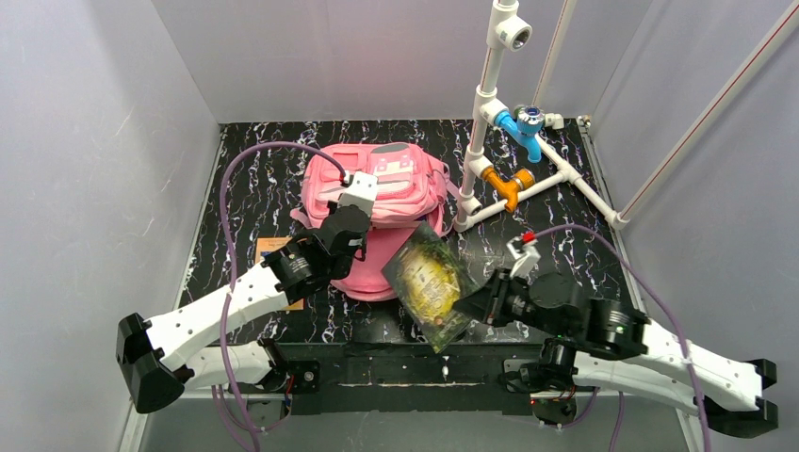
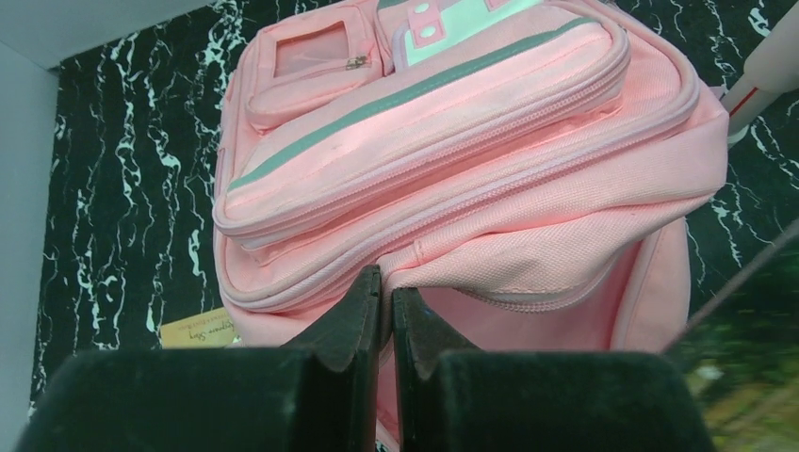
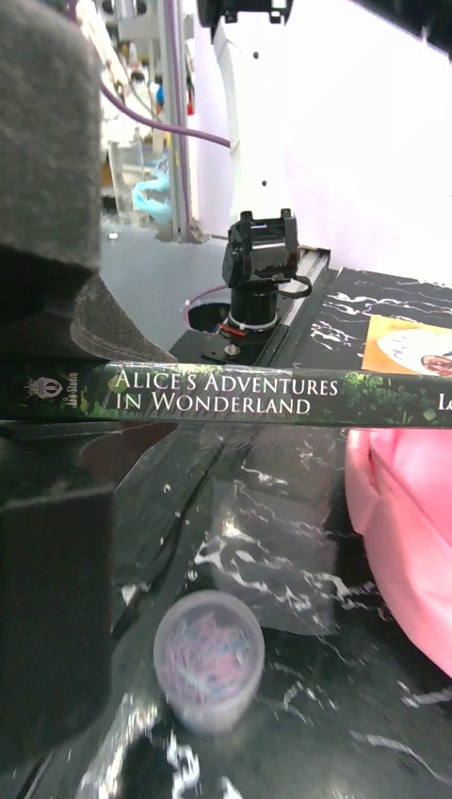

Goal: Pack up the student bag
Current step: Place the book in the student bag.

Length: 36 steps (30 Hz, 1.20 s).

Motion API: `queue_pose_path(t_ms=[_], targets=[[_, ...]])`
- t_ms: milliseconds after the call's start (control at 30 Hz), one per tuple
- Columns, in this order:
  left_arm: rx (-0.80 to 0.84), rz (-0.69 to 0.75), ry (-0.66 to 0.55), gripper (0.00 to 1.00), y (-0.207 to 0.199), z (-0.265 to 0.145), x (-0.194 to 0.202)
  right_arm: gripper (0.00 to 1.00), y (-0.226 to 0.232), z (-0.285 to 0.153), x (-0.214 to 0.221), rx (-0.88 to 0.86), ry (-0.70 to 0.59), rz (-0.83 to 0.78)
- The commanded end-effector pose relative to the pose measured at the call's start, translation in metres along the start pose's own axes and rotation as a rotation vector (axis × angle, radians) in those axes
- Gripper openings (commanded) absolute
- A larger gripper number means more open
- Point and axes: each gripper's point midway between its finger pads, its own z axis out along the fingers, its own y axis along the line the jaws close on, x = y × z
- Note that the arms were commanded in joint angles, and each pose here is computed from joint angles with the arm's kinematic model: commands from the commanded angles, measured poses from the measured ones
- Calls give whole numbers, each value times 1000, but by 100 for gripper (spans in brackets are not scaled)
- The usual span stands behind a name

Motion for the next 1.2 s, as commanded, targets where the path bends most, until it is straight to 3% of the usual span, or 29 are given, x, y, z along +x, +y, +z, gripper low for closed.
queue_pose_path(t_ms=[0,167,433,533,733,900,1167], targets=[[15,-163,-62,0,7,-17,-33,1,73,12,-22,-314,-77,232],[107,-187,-34,0,-6,-24,-37,1,76,44,-20,-401,-105,461],[262,-246,6,0,-21,-47,-39,1,90,78,-55,-447,-262,601],[311,-273,31,0,-26,-56,-36,1,102,95,-60,-477,-241,617],[408,-323,83,0,-41,-68,-28,1,89,129,-86,-450,-356,632],[511,-368,93,0,-57,-80,-37,1,86,163,-91,-472,-318,661],[619,-345,75,0,-67,-94,-51,1,104,201,-74,-502,-223,567]])
